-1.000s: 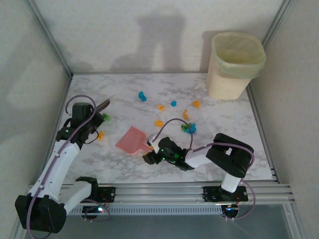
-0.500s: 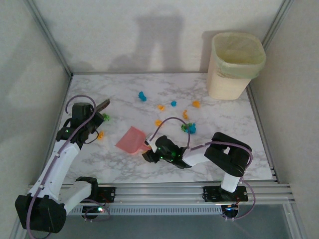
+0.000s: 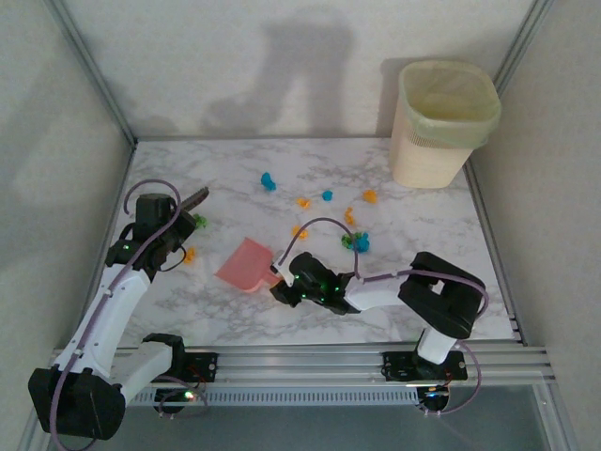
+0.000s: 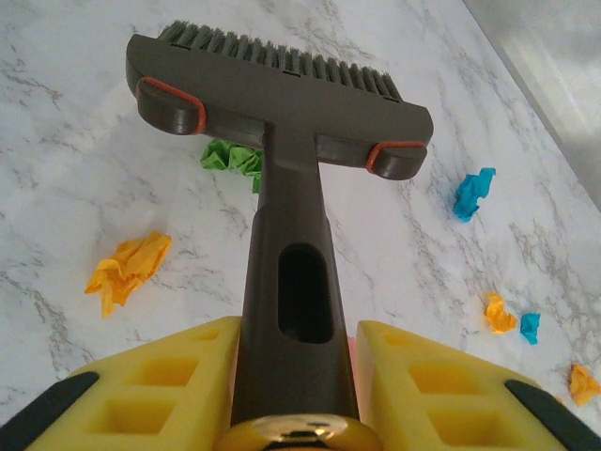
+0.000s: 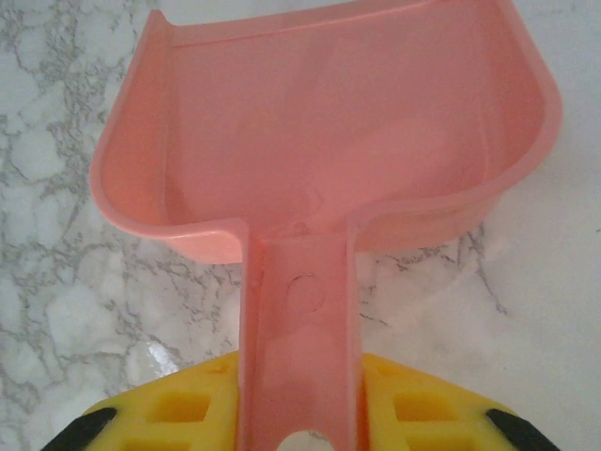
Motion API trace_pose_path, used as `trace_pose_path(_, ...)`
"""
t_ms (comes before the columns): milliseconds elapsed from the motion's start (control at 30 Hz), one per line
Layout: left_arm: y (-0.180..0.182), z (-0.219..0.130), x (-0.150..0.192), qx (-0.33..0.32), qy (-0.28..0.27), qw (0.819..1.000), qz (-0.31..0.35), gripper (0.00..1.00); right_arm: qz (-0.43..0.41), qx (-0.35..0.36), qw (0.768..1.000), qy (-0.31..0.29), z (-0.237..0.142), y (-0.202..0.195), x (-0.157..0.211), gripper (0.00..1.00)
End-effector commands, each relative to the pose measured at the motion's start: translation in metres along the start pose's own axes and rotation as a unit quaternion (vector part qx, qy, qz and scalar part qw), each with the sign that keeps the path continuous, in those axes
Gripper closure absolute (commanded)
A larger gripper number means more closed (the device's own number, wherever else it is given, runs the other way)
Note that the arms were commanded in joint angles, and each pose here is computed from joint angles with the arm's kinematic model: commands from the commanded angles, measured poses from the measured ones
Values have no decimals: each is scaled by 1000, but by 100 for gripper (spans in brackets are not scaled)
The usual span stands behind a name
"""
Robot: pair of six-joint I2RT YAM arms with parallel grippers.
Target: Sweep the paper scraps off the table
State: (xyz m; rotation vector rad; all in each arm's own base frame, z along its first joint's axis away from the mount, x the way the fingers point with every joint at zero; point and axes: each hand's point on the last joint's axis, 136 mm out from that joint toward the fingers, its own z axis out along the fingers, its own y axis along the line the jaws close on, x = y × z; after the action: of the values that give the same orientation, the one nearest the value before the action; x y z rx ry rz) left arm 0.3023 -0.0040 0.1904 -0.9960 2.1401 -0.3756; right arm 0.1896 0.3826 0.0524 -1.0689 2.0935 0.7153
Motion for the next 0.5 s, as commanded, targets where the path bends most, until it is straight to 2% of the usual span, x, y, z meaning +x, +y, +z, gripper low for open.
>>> trace_pose_path(0, -16, -10, -16, 29, -21, 999, -2, 100, -11, -10, 1000, 2, -18, 11, -25, 93)
trace_pose_path(133, -22, -15, -21, 31, -22, 999, 4, 100, -3, 7, 999, 38, -37, 9, -41, 100)
trace_pose_path(333, -26, -18, -30, 20, -28, 999, 23, 100, -6, 3, 996, 89, -75, 15, -63, 100)
trace_pose_path(467, -24, -12, -29, 9, -22, 999, 28, 100, -28, 1, 993, 115, -81, 10, -66, 100)
